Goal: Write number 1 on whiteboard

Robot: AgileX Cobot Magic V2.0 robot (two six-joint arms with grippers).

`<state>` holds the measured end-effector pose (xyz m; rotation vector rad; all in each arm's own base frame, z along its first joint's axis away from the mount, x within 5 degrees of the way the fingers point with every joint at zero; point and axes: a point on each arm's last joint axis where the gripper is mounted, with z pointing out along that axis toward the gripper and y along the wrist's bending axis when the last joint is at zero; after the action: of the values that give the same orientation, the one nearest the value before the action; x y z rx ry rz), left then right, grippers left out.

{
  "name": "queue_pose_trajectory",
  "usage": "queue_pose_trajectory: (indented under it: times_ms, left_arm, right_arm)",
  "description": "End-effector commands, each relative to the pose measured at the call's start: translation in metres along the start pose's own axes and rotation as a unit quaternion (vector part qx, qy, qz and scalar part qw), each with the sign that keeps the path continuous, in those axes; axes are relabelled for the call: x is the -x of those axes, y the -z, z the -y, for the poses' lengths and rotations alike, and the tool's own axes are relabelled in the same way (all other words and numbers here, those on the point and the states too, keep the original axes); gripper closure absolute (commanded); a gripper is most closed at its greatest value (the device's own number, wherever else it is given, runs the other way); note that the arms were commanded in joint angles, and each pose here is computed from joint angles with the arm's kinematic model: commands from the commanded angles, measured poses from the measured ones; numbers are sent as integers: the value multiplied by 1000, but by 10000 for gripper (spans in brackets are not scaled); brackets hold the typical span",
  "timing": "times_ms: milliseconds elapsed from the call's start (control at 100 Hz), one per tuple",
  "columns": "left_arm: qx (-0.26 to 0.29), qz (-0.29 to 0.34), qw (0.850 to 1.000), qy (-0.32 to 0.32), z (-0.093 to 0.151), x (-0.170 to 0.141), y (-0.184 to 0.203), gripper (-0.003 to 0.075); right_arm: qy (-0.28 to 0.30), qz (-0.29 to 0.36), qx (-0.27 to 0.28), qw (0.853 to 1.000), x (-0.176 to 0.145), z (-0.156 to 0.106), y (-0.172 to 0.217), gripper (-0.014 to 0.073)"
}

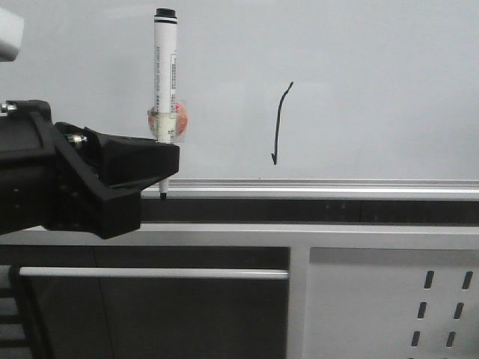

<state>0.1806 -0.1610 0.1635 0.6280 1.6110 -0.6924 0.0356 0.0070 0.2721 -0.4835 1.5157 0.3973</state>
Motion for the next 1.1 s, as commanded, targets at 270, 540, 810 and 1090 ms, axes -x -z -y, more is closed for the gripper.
queue_pose_trajectory:
  times_ms: [270, 540, 810, 1090]
  left_arm:
    - [-121, 109, 986, -29, -11, 31, 5, 738]
    - [-147, 104, 983, -30, -31, 39, 1, 738]
    - [-151, 88, 985, -4, -42, 33, -9, 738]
    - [-150, 88, 985, -1, -47, 32, -19, 738]
  right_arm:
    - [7, 48, 8, 999, 13, -1, 4, 666]
    - [7, 48, 8, 999, 13, -1, 4, 666]
    - [7, 48, 8, 999, 13, -1, 4, 666]
    - [7, 48, 8, 999, 13, -1, 4, 666]
